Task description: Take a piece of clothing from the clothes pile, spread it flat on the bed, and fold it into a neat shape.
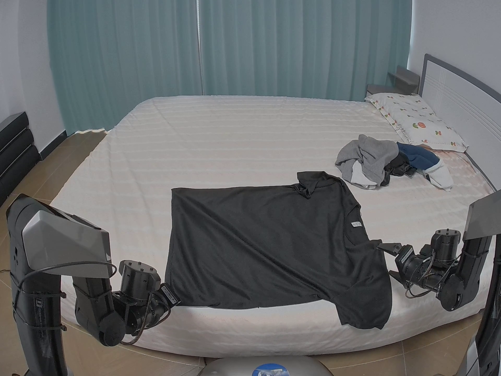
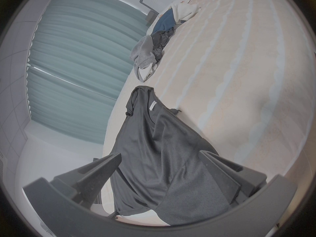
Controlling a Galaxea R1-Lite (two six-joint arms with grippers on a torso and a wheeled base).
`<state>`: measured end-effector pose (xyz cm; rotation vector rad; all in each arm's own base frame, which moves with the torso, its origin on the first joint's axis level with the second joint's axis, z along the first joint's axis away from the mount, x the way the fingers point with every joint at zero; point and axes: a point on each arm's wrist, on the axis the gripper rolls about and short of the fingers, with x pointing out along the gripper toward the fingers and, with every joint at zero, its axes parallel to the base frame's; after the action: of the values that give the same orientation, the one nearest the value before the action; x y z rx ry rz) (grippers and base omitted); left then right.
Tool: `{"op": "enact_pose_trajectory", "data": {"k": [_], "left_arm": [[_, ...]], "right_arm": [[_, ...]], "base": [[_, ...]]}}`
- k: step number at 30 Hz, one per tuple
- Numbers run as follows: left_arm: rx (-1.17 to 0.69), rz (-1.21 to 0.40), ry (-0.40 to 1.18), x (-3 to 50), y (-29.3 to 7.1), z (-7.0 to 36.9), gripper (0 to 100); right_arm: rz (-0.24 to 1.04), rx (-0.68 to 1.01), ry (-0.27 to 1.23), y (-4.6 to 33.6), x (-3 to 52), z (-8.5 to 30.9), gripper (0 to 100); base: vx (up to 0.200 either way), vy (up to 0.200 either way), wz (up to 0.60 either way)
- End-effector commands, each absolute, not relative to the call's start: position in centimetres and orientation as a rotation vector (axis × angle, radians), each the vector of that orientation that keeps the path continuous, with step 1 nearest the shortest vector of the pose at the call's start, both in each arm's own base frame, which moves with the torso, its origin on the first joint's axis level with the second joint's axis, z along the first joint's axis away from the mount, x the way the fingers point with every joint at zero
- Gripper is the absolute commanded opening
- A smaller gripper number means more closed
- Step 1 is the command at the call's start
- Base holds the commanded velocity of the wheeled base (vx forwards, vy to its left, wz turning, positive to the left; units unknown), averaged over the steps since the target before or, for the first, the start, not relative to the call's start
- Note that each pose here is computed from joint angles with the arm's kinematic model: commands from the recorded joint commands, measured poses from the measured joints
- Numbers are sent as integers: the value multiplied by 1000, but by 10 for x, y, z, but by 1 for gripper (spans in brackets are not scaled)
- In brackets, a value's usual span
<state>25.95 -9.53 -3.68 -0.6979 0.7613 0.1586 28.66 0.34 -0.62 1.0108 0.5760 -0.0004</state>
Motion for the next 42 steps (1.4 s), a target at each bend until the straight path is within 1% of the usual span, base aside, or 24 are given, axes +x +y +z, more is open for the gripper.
{"op": "enact_pose_trajectory", "data": {"k": [1,2,4,6,10,13,19,23,25,27,39,40,42], "left_arm": [[-630,167,786,249,-93,-38,0],[-630,167,786,249,-93,-38,0],[-536,164,783,243,-86,-35,0],[-522,161,776,242,-85,-32,0],[-507,199,747,243,-79,-26,0],[-474,223,724,242,-67,-19,0],[-449,252,700,241,-50,-11,0],[-429,235,723,235,-53,-12,0],[-425,230,732,234,-54,-13,0],[-412,198,751,231,-63,-16,0],[-405,187,767,229,-67,-19,0],[-404,188,766,229,-67,-19,0],[-405,189,765,229,-67,-19,0]], "right_arm": [[3,993,581,4,284,-5,100],[3,993,581,4,284,-5,100],[20,932,587,5,277,-2,100],[41,886,602,9,272,0,100],[43,873,604,10,271,0,100],[39,861,607,8,270,-1,100],[23,826,652,7,269,-6,100],[19,770,724,8,263,-11,100],[20,761,738,9,262,-12,100],[23,735,776,11,259,-16,100],[71,662,854,21,246,-25,100],[78,641,865,22,245,-28,0],[76,623,862,22,244,-28,0]], "base": [[0,0,0],[0,0,0],[0,0,0],[0,0,0],[0,0,0],[0,0,0],[0,0,0],[0,0,0],[0,0,0],[0,0,0],[0,0,0],[0,0,0],[0,0,0]]}}
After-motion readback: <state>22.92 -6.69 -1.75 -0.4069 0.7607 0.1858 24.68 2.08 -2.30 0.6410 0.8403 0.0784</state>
